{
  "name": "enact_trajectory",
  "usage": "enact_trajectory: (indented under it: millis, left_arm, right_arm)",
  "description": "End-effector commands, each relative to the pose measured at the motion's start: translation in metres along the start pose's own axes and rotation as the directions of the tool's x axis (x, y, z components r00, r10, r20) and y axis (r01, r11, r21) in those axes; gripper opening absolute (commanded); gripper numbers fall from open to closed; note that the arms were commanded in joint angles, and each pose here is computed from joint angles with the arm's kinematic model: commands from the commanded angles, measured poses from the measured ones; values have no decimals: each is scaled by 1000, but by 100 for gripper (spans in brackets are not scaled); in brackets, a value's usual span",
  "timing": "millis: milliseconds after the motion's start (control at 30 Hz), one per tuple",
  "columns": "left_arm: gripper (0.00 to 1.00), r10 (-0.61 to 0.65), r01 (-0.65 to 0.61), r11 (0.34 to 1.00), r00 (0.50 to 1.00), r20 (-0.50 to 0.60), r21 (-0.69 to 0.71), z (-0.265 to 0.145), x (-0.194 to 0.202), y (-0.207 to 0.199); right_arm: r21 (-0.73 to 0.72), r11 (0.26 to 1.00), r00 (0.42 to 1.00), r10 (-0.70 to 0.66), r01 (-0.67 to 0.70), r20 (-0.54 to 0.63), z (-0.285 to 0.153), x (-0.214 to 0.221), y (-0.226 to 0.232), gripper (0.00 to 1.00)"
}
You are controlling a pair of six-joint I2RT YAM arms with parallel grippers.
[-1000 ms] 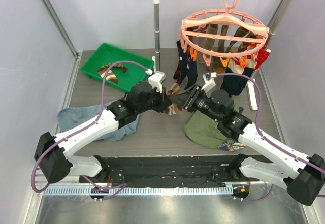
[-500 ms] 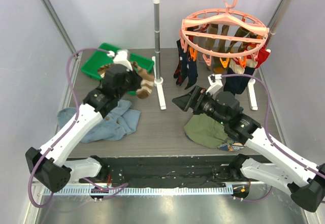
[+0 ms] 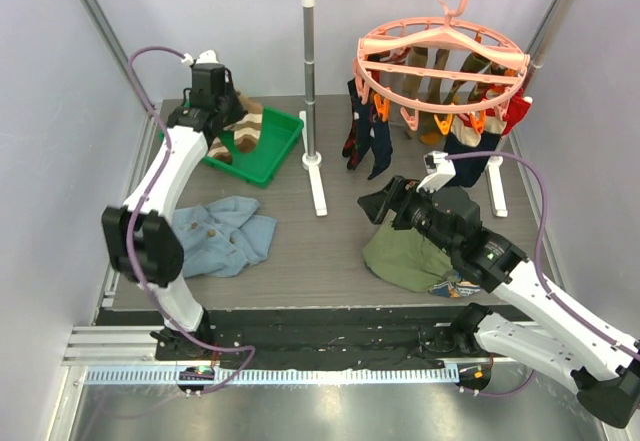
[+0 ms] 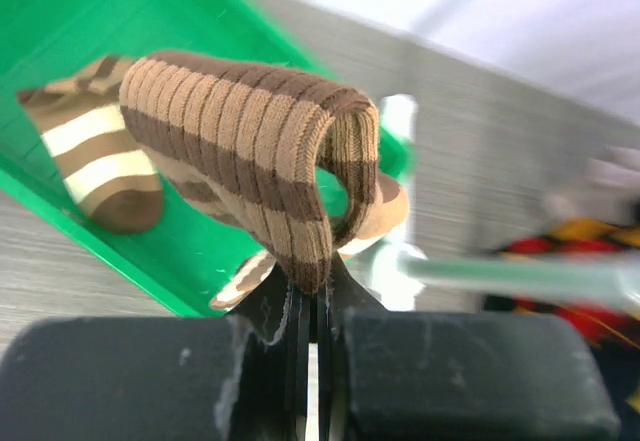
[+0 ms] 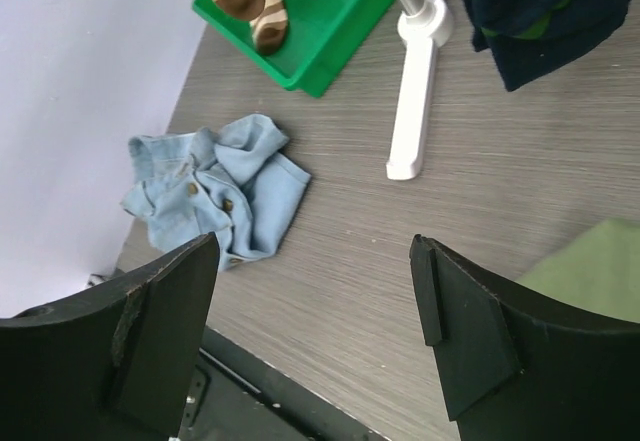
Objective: Remove the socks clipped to the hanger
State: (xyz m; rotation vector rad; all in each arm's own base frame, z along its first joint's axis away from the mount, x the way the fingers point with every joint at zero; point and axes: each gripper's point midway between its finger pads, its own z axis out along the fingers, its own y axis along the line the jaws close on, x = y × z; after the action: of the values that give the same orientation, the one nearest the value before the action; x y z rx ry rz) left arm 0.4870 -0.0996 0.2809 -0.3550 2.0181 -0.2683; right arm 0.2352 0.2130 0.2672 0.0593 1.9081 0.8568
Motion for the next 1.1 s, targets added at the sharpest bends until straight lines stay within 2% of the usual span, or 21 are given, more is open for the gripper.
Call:
enact_trajectory:
  millis: [0,67,167,300,367,400,433,500,567,600,667,700,733,767,800,900,933,1067]
  left_arm:
    - [0,-19,14,999,995,-93,-46,38,7,26]
    - [1,-40,32,997,992,-122,-67,56,13,38]
    - [14,-46,36,996,991,-122,-82,66,14,48]
    - [70,-55,47,996,994,-91,-80,54,0,49]
    - [77,-51,47,997,997,-58,-60,37,-14,44]
    - [89,-46,44,998,998,-52,-45,31,-16,41]
    - [94,-34,32,999,998,-57,-42,24,-14,37]
    - [98,-13,12,999,1000,-22,-36,-1,-26,31]
    - [100,-1,0,1000,999,-39,-12,-18,-17,20]
    - [100,0,1,999,1000,-19,35,-38,-23,10]
    - [100,15,-12,996,999,-35,87,-52,-6,-6]
    - [100,38,-38,992,999,-3,124,-74,-10,-14]
    - [100,72,-66,987,997,-33,149,-81,12,-25]
    - [100,89,-82,980,996,-28,181,-92,17,-33]
    - [100,109,-105,966,994,-4,235,-111,17,-42]
    - [100,153,-121,924,986,-62,362,-129,61,-57]
    - [100,154,-125,901,987,-37,416,-147,61,-63]
    - [100,157,-160,891,987,42,426,-163,74,-54]
  right_arm:
    - [31,998,997,-53,52,46,-7,-11,-6,85]
    - [50,997,997,-58,56,45,-7,-10,-10,86]
    - [71,996,997,-60,57,47,-8,-9,-15,85]
    - [107,993,997,-49,43,60,-9,-9,-23,85]
    - [126,991,996,-61,52,69,-10,-10,-29,85]
    - [154,986,994,-76,62,81,-11,-12,-34,85]
    - [180,980,992,-95,80,80,-12,-12,-40,85]
    - [250,964,987,-119,88,111,-16,-21,-51,85]
    - [288,951,981,-150,109,125,-20,-29,-56,85]
    - [308,944,976,-165,116,139,-22,-35,-58,85]
    - [324,934,969,-205,150,141,-23,-41,-58,85]
    - [334,929,967,-214,158,140,-22,-42,-59,85]
    - [349,924,964,-222,158,149,-23,-47,-60,84]
    - [365,915,964,-231,171,129,-19,-44,-63,85]
    - [369,914,965,-230,168,129,-18,-46,-62,85]
    - [351,927,971,-194,133,143,-7,-48,-54,83]
    - [335,934,972,-184,126,147,-2,-48,-50,82]
    - [272,957,958,-166,100,232,22,-55,-38,79]
